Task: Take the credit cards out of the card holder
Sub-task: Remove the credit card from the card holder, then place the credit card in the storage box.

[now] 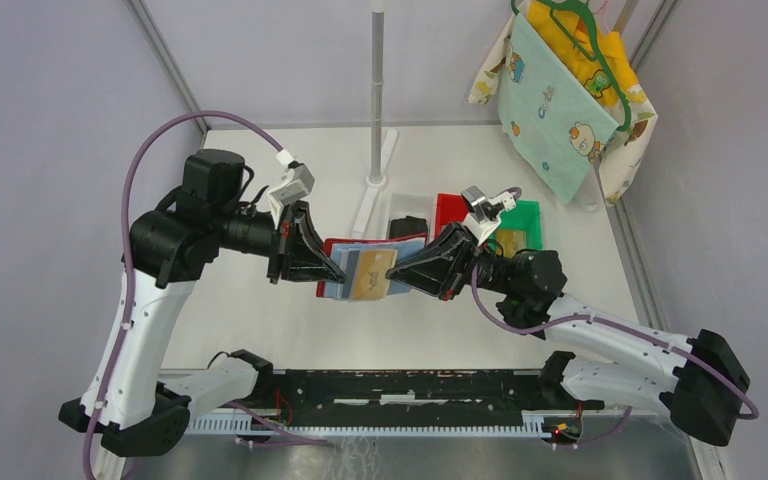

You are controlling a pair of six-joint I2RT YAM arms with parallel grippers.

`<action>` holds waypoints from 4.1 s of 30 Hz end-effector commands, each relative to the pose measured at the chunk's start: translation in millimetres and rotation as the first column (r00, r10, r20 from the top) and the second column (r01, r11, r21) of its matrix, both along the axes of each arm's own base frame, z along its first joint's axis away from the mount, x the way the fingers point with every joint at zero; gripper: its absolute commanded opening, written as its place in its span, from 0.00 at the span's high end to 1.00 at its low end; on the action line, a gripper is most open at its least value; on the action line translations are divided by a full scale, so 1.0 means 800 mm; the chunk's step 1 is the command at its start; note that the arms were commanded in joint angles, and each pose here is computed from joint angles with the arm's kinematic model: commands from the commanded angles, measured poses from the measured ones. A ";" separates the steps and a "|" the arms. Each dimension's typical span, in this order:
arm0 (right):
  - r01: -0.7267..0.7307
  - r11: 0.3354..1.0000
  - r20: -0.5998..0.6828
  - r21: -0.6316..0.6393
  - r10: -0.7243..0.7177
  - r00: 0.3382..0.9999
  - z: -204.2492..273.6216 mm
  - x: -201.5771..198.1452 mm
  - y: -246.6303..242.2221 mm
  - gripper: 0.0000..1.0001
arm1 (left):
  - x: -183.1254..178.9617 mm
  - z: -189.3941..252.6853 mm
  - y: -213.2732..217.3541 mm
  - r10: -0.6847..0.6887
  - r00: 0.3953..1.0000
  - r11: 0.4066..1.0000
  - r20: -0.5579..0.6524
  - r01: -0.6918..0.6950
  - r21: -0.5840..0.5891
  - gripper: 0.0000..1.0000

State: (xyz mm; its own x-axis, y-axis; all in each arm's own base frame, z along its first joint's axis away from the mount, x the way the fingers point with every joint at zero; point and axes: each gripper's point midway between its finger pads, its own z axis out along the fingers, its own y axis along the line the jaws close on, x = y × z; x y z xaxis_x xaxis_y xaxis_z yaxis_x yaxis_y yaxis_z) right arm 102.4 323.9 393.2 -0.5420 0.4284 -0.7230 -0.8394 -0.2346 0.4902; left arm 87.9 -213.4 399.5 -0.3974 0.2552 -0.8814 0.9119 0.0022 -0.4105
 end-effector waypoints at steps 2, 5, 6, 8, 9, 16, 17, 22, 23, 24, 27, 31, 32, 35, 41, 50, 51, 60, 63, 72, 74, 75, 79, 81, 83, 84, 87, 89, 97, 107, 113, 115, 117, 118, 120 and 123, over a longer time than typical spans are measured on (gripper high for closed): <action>-0.065 0.989 0.082 0.136 0.054 0.995 0.046 -0.020 -0.016 0.91 | -0.014 0.026 0.001 -0.038 0.999 0.998 0.026 0.040 -0.058 0.98; -0.088 0.985 0.080 0.151 0.077 0.994 0.050 -0.020 -0.013 0.90 | -0.016 0.028 0.001 -0.047 0.999 0.997 0.023 0.048 -0.064 0.98; -0.094 0.982 0.079 0.161 0.082 0.994 0.052 -0.020 -0.013 0.90 | -0.016 0.028 0.001 -0.048 0.999 0.997 0.023 0.049 -0.065 0.98; -0.100 0.979 0.078 0.179 0.087 0.993 0.055 -0.021 -0.015 0.90 | -0.017 0.029 0.001 -0.050 0.998 0.996 0.023 0.052 -0.067 0.98; -0.100 0.978 0.079 0.185 0.087 0.993 0.057 -0.022 -0.016 0.91 | -0.018 0.029 0.001 -0.049 0.999 0.996 0.023 0.051 -0.067 0.98; -0.085 0.979 0.060 0.187 0.075 0.995 0.054 -0.018 -0.016 1.00 | -0.019 0.030 0.002 -0.050 0.998 0.996 0.029 0.052 -0.069 0.98; -0.081 0.979 0.056 0.189 0.072 0.996 0.053 -0.018 -0.017 1.00 | -0.019 0.030 0.002 -0.052 0.998 0.996 0.030 0.054 -0.071 0.98; -0.022 0.983 0.040 0.183 0.015 0.999 0.049 -0.010 -0.021 1.00 | -0.020 0.033 0.002 -0.056 0.998 0.996 0.036 0.058 -0.075 0.98; -0.011 0.985 0.036 0.172 0.005 0.999 0.046 -0.008 -0.021 1.00 | -0.021 0.035 0.002 -0.056 0.998 0.995 0.041 0.059 -0.078 0.98; -0.004 0.987 0.034 0.163 -0.002 0.999 0.044 -0.007 -0.020 1.00 | -0.021 0.036 0.002 -0.056 0.997 0.995 0.044 0.059 -0.078 0.98; 0.032 0.993 0.040 0.117 -0.037 0.999 0.036 -0.002 -0.020 1.00 | -0.020 0.038 0.002 -0.051 0.997 0.995 0.053 0.055 -0.080 0.98; 0.105 0.993 0.047 0.054 -0.108 0.993 0.025 0.008 -0.025 1.00 | -0.019 0.038 0.002 -0.044 0.997 0.996 0.057 0.048 -0.077 0.98; 0.115 0.992 0.048 0.054 -0.118 0.992 0.025 0.010 -0.027 1.00 | -0.019 0.038 0.002 -0.045 0.997 0.996 0.057 0.049 -0.077 0.98; 0.115 0.992 0.048 0.053 -0.117 0.992 0.024 0.010 -0.030 1.00 | -0.017 0.040 0.001 -0.046 0.998 0.995 0.049 0.050 -0.081 0.98; 0.193 0.981 0.032 0.029 -0.194 0.981 0.017 0.031 -0.056 1.00 | -0.001 0.039 0.000 0.010 0.996 0.998 0.087 -0.005 -0.061 0.98; 0.333 0.926 -0.016 -0.178 -0.341 0.940 -0.025 0.089 -0.083 1.00 | 0.073 0.011 0.002 0.231 0.962 0.968 0.143 -0.242 0.063 0.98; 0.361 0.909 -0.020 -0.209 -0.373 0.928 -0.032 0.100 -0.091 1.00 | 0.080 0.006 0.004 0.254 0.955 0.960 0.150 -0.268 0.080 0.98; 0.520 0.744 -0.087 -0.420 -0.603 0.793 -0.088 0.174 -0.185 1.00 | 0.097 -0.008 0.014 0.304 0.930 0.935 0.206 -0.333 0.125 0.98; 0.580 0.609 -0.068 -0.541 -0.719 0.691 -0.120 0.200 -0.225 1.00 | 0.096 -0.006 0.015 0.300 0.929 0.936 0.215 -0.330 0.120 0.98; 0.637 0.044 0.211 -0.769 -0.924 0.319 -0.177 0.241 -0.347 1.00 | 0.065 0.005 0.007 0.195 0.964 0.975 0.180 -0.211 0.074 0.98; 0.627 -0.006 0.234 -0.779 -0.930 0.282 -0.186 0.245 -0.358 1.00 | 0.056 0.007 0.005 0.164 0.972 0.982 0.166 -0.176 0.062 0.98; 0.621 -0.018 0.237 -0.784 -0.932 0.273 -0.190 0.248 -0.361 1.00 | 0.053 0.008 0.004 0.151 0.976 0.985 0.158 -0.161 0.055 0.98; 0.576 -0.081 0.262 -0.814 -0.935 0.239 -0.219 0.258 -0.376 1.00 | 0.036 0.014 -0.001 0.087 0.990 0.996 0.114 -0.090 0.020 0.98; 0.551 -0.099 0.269 -0.829 -0.934 0.237 -0.239 0.261 -0.379 1.00 | 0.028 0.020 -0.001 0.064 0.992 0.998 0.108 -0.064 0.000 0.98; 0.529 -0.090 0.256 -0.844 -0.934 0.250 -0.259 0.262 -0.377 1.00 | 0.019 0.026 0.000 0.044 0.993 0.999 0.110 -0.042 -0.018 0.98; 0.516 -0.080 0.246 -0.853 -0.933 0.262 -0.272 0.263 -0.375 1.00 | 0.015 0.029 -0.001 0.034 0.993 0.999 0.110 -0.031 -0.029 0.98; 0.481 -0.067 0.224 -0.874 -0.935 0.276 -0.304 0.264 -0.372 1.00 | 0.003 0.039 -0.002 -0.002 0.996 0.998 0.084 0.007 -0.065 0.98; 0.460 -0.045 0.199 -0.887 -0.935 0.293 -0.321 0.265 -0.367 1.00 | -0.008 0.046 -0.002 -0.033 0.997 0.995 0.066 0.039 -0.091 0.98; 0.441 0.043 0.114 -0.896 -0.939 0.324 -0.340 0.272 -0.349 1.00 | -0.029 0.065 -0.002 -0.102 0.995 0.982 -0.011 0.099 -0.161 0.98; 0.469 -0.027 0.183 -0.883 -0.939 0.292 -0.320 0.282 -0.363 0.76 | -0.032 0.065 -0.002 -0.115 0.993 0.979 -0.021 0.110 -0.170 0.98; 0.510 -0.035 0.208 -0.860 -0.935 0.286 -0.280 0.292 -0.363 0.54 | -0.024 0.059 -0.004 -0.090 0.996 0.983 -0.015 0.087 -0.159 0.98; 0.541 -0.039 0.223 -0.840 -0.935 0.278 -0.260 0.293 -0.362 0.50 | -0.019 0.055 -0.005 -0.070 0.998 0.986 -0.006 0.068 -0.149 0.98; 0.594 -0.018 0.232 -0.804 -0.930 0.285 -0.230 0.295 -0.355 0.47 | -0.011 0.049 -0.005 -0.041 0.999 0.990 0.003 0.041 -0.131 0.98; 0.617 0.006 0.228 -0.787 -0.926 0.300 -0.217 0.294 -0.348 0.45 | -0.005 0.044 -0.006 -0.021 1.000 0.993 0.013 0.022 -0.117 0.98; 0.653 0.065 0.210 -0.755 -0.919 0.334 -0.187 0.290 -0.332 0.45 | 0.008 0.034 -0.007 0.009 0.999 0.996 0.041 -0.006 -0.084 0.98; 0.719 0.279 0.172 -0.637 -0.858 0.485 -0.121 0.270 -0.266 0.34 | 0.019 0.018 -0.008 0.010 0.999 0.999 0.039 -0.009 -0.041 0.98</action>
